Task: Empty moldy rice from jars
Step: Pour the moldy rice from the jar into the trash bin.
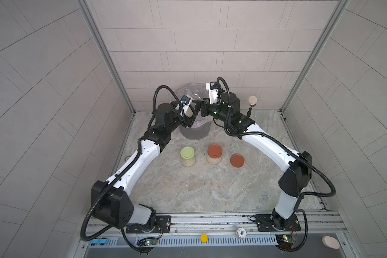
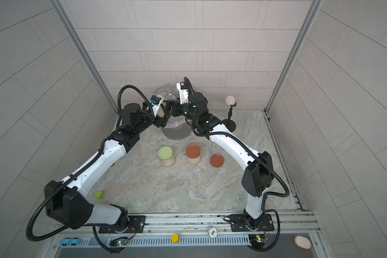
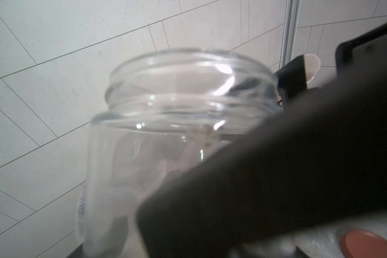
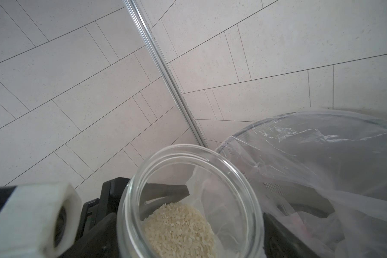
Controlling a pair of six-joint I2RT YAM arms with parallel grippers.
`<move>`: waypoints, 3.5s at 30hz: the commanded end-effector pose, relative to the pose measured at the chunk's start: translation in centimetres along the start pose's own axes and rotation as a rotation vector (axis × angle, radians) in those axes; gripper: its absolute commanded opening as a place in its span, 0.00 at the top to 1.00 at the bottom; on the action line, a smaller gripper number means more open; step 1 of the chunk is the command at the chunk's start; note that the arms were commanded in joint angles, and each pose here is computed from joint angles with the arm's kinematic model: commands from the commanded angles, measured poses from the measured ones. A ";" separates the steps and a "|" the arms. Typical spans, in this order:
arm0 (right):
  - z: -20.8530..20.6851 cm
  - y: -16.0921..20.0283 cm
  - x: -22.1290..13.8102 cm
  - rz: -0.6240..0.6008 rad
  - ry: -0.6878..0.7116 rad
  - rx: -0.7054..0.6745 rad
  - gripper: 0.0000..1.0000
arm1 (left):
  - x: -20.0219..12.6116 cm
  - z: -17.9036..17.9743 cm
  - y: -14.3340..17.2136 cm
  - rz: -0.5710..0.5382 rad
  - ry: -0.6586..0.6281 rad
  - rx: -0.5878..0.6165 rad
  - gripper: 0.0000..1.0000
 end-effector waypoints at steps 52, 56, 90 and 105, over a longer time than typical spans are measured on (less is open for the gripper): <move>0.0 -2.8 7.5 -0.056 -0.066 0.193 0.75 | -2.1 1.7 -5.7 -0.309 -0.053 -0.001 0.00; -0.2 -3.7 7.7 -0.094 -0.054 0.213 0.76 | -2.9 1.8 -5.7 -0.322 -0.068 -0.011 0.00; -3.7 -7.9 7.7 -0.295 -0.188 0.748 0.77 | -3.9 6.0 -7.5 -0.581 0.128 -0.840 0.00; -2.7 -7.8 7.9 -0.267 -0.244 0.813 0.78 | -1.8 7.4 -7.4 -0.571 0.281 -0.890 0.00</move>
Point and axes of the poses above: each gripper's point midway between its finger pads, its own x axis out along the fingers, its own z axis along the line the jaws close on, y = z × x, the point moved 2 cm from there along -x, back along the fingers, and after that the axes turned 8 degrees about -x, right-handed, at the moved point
